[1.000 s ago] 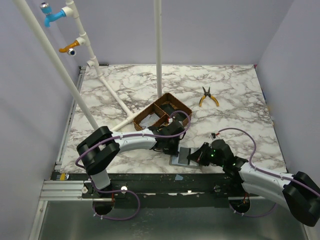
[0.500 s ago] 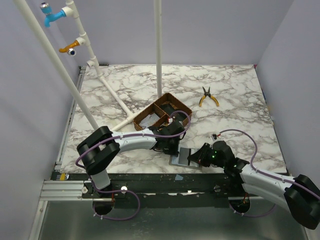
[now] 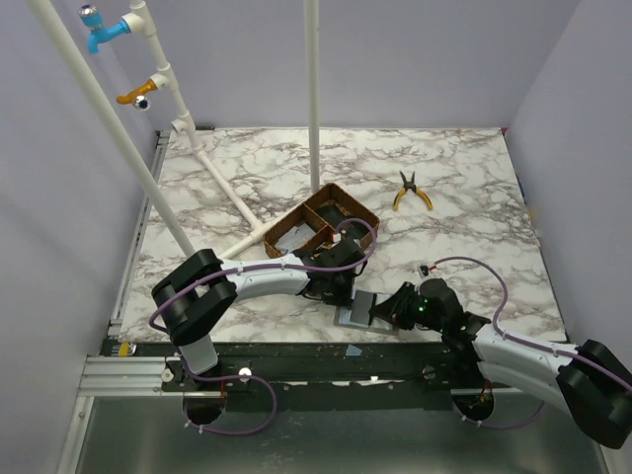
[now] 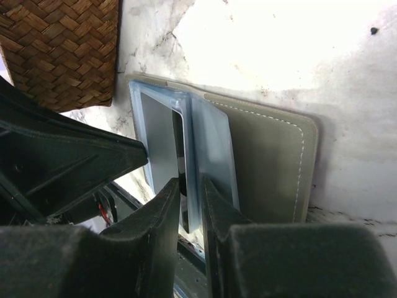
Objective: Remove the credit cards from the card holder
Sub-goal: Remove the credit card from the card holder.
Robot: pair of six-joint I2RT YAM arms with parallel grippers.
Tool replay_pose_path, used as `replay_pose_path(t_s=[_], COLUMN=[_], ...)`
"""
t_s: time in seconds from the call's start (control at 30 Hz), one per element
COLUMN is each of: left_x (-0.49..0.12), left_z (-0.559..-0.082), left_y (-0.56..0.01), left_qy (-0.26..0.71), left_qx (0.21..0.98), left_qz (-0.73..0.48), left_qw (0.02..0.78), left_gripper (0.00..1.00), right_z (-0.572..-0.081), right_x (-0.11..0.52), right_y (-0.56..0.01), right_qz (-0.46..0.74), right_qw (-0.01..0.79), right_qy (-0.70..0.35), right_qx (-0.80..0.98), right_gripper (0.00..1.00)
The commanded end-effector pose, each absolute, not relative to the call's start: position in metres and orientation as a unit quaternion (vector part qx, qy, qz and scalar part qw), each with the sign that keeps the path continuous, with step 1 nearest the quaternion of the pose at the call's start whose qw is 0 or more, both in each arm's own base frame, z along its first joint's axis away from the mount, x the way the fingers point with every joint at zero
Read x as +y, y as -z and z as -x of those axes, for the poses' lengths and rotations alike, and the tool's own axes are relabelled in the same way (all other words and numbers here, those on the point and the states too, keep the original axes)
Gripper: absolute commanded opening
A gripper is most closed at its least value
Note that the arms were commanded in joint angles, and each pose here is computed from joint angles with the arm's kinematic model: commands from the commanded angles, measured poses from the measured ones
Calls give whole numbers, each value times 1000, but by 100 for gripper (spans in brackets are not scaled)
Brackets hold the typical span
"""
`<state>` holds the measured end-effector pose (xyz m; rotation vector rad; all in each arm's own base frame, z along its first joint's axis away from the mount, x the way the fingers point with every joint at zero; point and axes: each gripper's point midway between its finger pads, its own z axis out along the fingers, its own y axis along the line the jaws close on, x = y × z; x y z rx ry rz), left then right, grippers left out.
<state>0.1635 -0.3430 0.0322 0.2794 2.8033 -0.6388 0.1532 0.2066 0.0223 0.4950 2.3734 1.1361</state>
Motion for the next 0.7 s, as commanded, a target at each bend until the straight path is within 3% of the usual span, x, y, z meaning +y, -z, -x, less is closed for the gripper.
replay_pose_path(t_s=[0.0, 0.17, 0.67], left_x=[-302, -301, -297], left_z=[-159, -159, -157], left_y=[4, 5, 8], left_qy=[124, 123, 117], left_qx=[981, 982, 983], left_qz=[-97, -96, -94], left_qw=[109, 109, 105], left_gripper=[0, 0, 0], right_z=[-147, -146, -141], right_x=[199, 196, 183], right_y=[-5, 0, 10], right_qz=[-192, -197, -209], right_qw=[221, 218, 224], right_qy=[-399, -392, -372], right_qx=[869, 872, 876], right_gripper=[20, 6, 1])
